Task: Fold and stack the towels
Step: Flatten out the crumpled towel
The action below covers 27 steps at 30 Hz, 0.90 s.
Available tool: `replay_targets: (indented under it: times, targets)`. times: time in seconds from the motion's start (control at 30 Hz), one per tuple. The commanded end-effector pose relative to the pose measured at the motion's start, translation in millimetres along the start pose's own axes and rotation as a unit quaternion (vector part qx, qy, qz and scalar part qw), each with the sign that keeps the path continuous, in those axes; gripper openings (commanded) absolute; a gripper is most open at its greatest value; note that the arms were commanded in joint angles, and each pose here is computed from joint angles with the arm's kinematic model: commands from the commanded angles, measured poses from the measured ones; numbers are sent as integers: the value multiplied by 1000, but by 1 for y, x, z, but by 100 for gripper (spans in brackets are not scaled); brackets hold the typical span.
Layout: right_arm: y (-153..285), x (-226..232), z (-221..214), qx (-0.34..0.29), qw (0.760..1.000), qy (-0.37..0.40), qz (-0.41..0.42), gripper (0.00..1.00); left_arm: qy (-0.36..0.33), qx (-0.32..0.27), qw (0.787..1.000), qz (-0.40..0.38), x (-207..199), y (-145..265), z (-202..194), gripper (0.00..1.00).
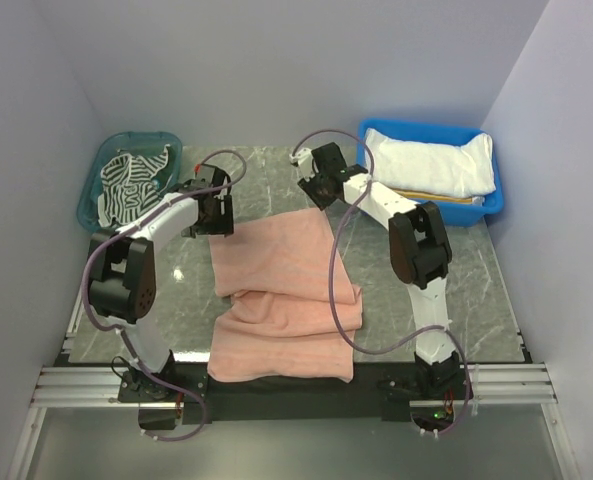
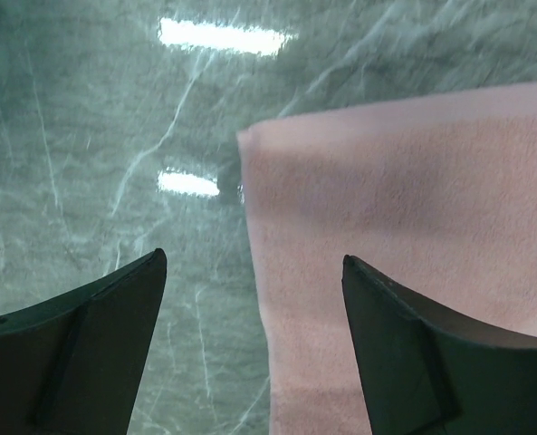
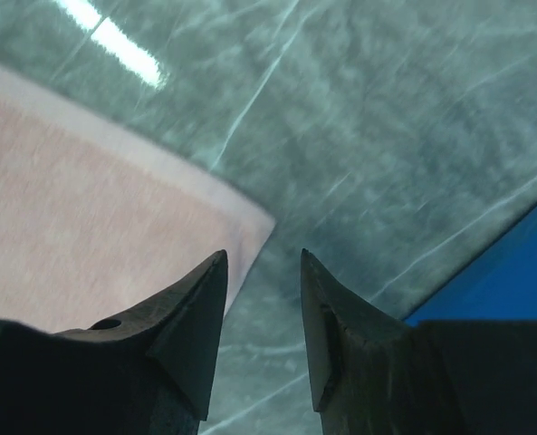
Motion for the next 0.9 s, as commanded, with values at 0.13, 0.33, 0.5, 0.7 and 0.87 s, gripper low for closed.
replay_targets:
  times: [0.13,0.33,0.5,0.7,0.87]
  targets:
    - [-16,-12,0,12,1000,13,20,45,-1,-13,1000,-15,2,14,0,84]
    - [-21,-4,-5,19,998,21,49,45,-2,-13,1000,-18,1,14,0,84]
    - [-27,-1,-12,40,997,25,60,46,-2,-6,1000,-21,-1,12,-1,84]
    - [-44,8,-27,78,992,43,87,48,-3,-2,1000,-22,-1,10,-3,84]
    - [-51,15,-35,96,985,47,132,49,-4,0,1000,-21,-1,9,-3,83]
Point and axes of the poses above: each gripper's point midway between its finger pads, its own y axis back along the fingers, its own x axis along the line the jaws close on, z = x × y, the point moved 5 cm from there along y, back along the fingers, and after that the axes turned 13 degrees about y, right-handed, at the moved point
